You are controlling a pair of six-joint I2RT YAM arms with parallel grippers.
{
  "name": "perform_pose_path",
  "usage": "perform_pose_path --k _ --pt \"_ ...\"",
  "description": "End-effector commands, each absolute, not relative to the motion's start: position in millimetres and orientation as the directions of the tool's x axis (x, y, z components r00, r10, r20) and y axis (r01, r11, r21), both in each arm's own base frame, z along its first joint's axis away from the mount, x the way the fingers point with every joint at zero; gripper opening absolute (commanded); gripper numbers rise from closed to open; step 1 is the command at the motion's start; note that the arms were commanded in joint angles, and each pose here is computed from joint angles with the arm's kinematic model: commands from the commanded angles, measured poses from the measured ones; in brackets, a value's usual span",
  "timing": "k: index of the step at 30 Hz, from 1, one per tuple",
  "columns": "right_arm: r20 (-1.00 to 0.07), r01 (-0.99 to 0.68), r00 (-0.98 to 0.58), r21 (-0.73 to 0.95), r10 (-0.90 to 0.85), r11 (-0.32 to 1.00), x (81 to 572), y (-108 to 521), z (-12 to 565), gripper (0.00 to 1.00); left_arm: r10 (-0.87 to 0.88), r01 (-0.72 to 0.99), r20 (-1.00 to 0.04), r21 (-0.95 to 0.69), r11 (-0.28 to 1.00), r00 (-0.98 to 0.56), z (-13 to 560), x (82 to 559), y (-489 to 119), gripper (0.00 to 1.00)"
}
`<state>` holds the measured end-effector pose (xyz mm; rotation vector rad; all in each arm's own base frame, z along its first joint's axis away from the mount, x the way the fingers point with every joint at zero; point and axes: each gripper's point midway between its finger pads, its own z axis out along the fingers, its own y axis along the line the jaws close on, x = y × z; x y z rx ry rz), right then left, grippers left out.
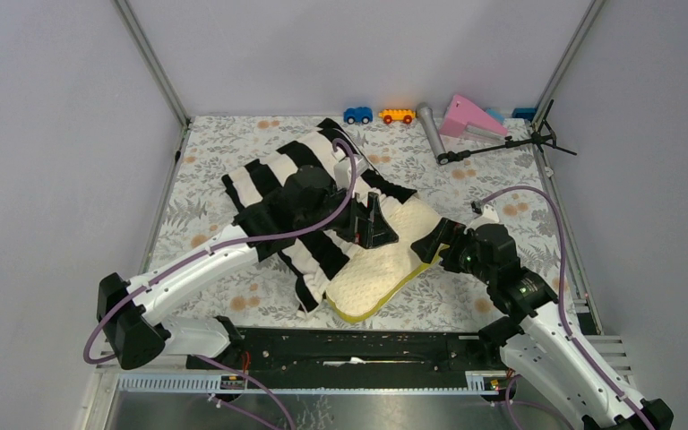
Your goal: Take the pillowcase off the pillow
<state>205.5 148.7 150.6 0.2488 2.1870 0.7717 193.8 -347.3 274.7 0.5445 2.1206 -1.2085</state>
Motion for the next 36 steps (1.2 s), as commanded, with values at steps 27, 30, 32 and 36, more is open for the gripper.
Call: perform_pose_path --k 27,30,32,36 --pt "-0.348 0.106 -0.798 0.722 0.492 0.684 199 181 112 0.96 0.153 0.395 -0.614 -0.279 0.875 -0.775 118 245 -294 0.87" --pt "-0.377 0.116 -0.786 0.688 0.490 0.716 203 174 104 0.49 0.128 0.355 -0.622 -0.256 0.899 -0.773 105 251 -288 0.83" --pt "-0.413 0.141 -0.762 0.646 0.499 0.750 208 163 100 0.02 0.108 0.304 -0.622 -0.218 0.927 -0.775 95 258 -277 0.78" --pt "-0.538 0.200 -0.675 0.527 0.506 0.826 221 128 108 0.00 -0.006 0.149 -0.621 -0.197 0.969 -0.784 78 278 -241 0.61"
